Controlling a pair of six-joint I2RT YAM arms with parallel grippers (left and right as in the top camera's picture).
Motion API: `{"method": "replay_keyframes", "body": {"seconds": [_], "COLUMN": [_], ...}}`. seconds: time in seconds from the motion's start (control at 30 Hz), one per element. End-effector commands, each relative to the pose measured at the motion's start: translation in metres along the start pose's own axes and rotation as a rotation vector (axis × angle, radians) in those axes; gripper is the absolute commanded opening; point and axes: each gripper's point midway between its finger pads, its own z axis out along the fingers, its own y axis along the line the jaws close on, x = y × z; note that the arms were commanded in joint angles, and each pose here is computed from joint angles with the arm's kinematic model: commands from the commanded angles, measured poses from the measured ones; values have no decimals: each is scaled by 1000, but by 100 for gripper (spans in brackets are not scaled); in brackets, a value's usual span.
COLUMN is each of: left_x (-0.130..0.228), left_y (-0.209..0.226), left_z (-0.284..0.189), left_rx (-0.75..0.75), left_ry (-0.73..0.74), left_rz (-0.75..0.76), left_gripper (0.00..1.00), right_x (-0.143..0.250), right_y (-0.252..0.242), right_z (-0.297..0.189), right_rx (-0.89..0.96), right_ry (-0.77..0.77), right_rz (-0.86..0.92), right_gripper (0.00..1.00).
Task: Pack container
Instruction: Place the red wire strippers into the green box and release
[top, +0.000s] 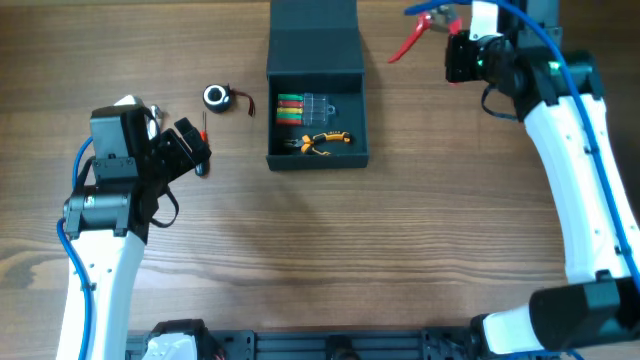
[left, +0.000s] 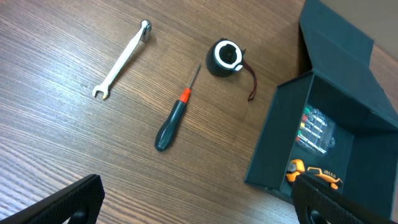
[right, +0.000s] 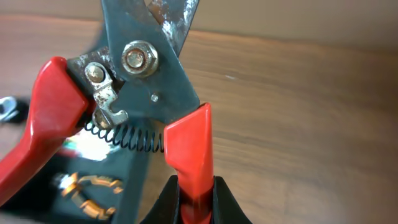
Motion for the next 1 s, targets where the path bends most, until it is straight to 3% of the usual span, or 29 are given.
{"method": "replay_keyframes", "body": {"seconds": [0.0,0.23,0.3,0.6,0.97], "left_x": [-7,-7,-7,-7,-7], "left_y": [-3,-3,-3,-3,-3], "left_z": [-4,-4,-4,-4,-4], "left_rx": [2,2,2,2,2], "left_ry": [-22,-22,-22,-22,-22], "left_rz": [24,24,24,24,24], "left_gripper": [100,100,100,100,100], "right_x": [0,17,27,78,74], "right_y": [74,173,175,145,141], "right_z": [0,15,41,156,195], "right_rx": [-293,-439,-440,-355,-281], "right_ry": [-45,-175,-145,87,48], "right_rz": [-375,-1136,-1222,-1301,-1311], "right_gripper": [4,4,4,4,4]}}
